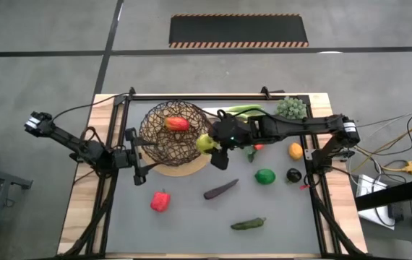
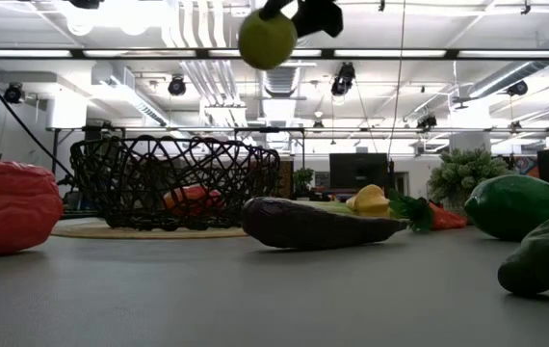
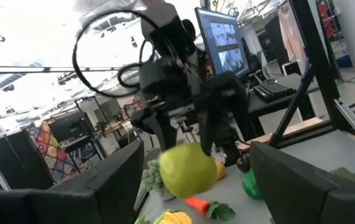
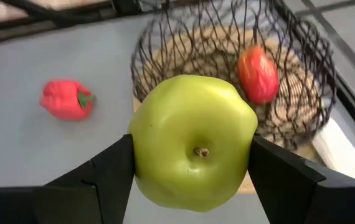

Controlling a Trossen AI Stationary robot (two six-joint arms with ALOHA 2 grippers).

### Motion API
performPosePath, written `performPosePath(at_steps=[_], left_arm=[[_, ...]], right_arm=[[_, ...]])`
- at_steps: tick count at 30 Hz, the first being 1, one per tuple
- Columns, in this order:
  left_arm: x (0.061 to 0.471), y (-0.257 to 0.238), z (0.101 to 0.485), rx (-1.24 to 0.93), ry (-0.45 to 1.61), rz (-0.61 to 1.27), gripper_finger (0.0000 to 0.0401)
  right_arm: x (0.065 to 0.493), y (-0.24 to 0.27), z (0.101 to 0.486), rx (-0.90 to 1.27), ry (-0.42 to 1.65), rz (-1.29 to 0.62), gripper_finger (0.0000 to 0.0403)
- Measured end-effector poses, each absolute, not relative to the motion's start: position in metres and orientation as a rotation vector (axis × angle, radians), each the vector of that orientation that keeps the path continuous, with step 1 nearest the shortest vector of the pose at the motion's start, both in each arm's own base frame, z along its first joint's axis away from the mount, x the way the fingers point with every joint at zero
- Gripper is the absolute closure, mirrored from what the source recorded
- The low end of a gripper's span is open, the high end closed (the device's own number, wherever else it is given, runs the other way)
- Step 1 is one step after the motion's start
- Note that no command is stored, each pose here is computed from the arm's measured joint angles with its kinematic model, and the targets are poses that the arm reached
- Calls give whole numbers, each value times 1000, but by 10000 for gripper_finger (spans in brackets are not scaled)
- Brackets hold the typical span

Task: Build produce basket
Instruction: Put the green apple into the black wire basket

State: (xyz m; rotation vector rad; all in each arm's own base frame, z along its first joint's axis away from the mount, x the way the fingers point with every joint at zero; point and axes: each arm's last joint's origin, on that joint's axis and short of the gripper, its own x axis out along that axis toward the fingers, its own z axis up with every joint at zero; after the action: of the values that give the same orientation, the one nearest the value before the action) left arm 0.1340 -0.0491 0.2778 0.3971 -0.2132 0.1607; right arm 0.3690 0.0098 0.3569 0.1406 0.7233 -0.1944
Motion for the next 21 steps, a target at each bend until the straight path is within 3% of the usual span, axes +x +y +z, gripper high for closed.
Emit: performPosePath(at_steps=[7, 21], left_arm=[[133, -49, 280, 404, -240, 171, 129], [133, -49, 281, 422, -248, 177, 129]], right_arm=[[378, 7, 365, 114, 673, -183, 141], [434, -25, 353, -1, 850, -176, 141]])
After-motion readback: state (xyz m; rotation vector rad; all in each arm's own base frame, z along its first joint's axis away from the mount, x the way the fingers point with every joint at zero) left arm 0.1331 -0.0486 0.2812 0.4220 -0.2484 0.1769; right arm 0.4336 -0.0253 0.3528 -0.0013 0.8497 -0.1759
